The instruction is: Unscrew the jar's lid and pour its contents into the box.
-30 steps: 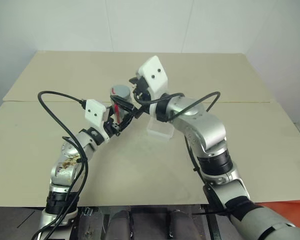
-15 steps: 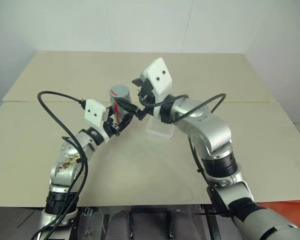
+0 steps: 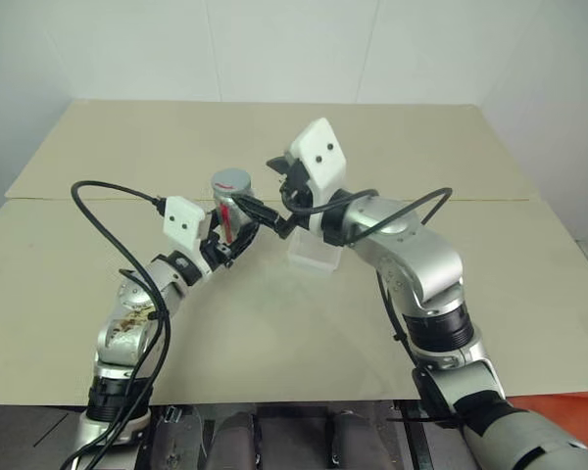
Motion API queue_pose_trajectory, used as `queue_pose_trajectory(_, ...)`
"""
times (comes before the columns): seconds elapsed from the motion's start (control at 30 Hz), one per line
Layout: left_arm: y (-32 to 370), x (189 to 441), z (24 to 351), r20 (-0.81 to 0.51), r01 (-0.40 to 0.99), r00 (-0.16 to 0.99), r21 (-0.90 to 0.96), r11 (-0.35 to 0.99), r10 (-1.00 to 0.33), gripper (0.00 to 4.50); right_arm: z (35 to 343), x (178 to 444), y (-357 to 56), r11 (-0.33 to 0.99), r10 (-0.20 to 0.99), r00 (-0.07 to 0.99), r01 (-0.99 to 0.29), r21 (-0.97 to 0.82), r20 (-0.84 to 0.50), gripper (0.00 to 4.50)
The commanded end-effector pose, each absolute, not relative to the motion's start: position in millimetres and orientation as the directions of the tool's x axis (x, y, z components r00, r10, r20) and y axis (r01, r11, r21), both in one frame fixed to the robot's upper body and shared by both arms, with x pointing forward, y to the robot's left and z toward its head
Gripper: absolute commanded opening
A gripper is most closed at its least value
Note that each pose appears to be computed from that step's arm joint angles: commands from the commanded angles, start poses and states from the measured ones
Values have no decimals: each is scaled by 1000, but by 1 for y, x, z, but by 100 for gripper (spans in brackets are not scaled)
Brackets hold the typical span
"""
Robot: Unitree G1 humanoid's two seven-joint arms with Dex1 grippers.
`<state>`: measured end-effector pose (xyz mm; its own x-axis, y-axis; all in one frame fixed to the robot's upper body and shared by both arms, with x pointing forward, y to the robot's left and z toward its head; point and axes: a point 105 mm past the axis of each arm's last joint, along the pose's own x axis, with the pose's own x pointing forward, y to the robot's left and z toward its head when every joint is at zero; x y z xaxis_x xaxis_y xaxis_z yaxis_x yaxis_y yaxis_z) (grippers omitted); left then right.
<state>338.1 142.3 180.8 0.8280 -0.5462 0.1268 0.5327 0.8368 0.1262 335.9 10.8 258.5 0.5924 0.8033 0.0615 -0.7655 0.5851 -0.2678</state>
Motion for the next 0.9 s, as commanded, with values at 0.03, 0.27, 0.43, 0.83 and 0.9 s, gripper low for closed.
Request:
queue_pose_trajectory(0.03, 138, 332, 198, 182, 543, 804, 161, 824, -566, 278, 270, 331, 3, 593, 801, 588, -757, -276, 107, 446)
queue_pose_trajectory(0.27, 139, 332, 198, 180, 544, 804, 162, 823, -567, 278, 271, 320, 4, 531, 846, 521, -803, -269, 114, 446)
queue_pose_trajectory(0.43, 136, 331, 198, 182, 556, 795, 164, 815, -579, 278, 276, 316, 10, 500, 866, 483, -825, -262, 130, 446)
queue_pose_trajectory(0.83, 127, 326, 197, 190, 587, 766, 179, 789, -613, 278, 280, 324, 31, 465, 885, 445, -855, -231, 135, 446)
queue_pose_trajectory(0.9, 127, 325, 197, 190, 587, 767, 181, 789, -613, 278, 279, 326, 34, 460, 888, 441, -859, -226, 131, 446)
